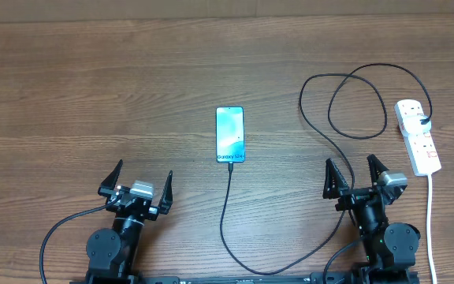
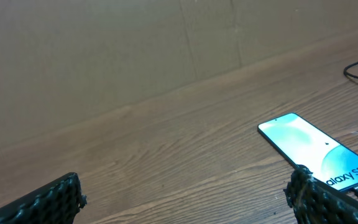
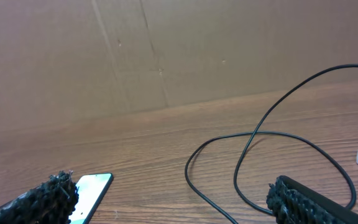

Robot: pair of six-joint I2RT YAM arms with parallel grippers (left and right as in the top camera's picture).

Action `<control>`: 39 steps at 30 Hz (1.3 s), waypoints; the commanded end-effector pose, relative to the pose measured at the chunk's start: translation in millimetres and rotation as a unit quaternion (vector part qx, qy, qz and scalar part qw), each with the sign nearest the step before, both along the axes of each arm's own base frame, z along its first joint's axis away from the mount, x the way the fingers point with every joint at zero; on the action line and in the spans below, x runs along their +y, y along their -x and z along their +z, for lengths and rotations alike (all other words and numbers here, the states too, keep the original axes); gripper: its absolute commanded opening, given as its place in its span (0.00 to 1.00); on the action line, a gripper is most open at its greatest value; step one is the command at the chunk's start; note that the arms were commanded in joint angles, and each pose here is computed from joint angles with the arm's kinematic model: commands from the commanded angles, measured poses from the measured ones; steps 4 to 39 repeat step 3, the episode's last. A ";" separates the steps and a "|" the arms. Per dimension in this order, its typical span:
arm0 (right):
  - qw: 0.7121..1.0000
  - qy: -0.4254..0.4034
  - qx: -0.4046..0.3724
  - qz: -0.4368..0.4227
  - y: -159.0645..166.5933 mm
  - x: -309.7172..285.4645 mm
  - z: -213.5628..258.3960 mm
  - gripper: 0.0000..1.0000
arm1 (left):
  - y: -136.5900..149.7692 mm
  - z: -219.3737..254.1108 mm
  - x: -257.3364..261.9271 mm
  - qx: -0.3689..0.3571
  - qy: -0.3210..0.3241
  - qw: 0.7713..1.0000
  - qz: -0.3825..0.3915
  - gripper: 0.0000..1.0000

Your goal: Plug charger to phone and switch on socket

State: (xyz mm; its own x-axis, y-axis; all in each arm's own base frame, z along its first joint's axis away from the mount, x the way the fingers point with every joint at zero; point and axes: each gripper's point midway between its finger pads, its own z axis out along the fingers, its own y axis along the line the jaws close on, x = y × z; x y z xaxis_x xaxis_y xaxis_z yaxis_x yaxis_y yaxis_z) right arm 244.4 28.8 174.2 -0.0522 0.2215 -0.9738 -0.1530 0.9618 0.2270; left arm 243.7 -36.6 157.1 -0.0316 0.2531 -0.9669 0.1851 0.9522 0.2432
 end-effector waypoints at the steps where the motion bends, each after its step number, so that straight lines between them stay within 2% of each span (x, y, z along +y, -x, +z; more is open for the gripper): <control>1: 1.000 0.001 -0.002 0.001 0.2 0.8 -1.7 1.00 | -0.2 -1.8 1.9 0.003 0.010 1.000 0.006 1.00; 39: 1.000 0.001 -0.002 0.001 0.2 0.8 -1.7 1.00 | -0.2 -1.6 1.9 0.003 0.010 1.000 0.006 1.00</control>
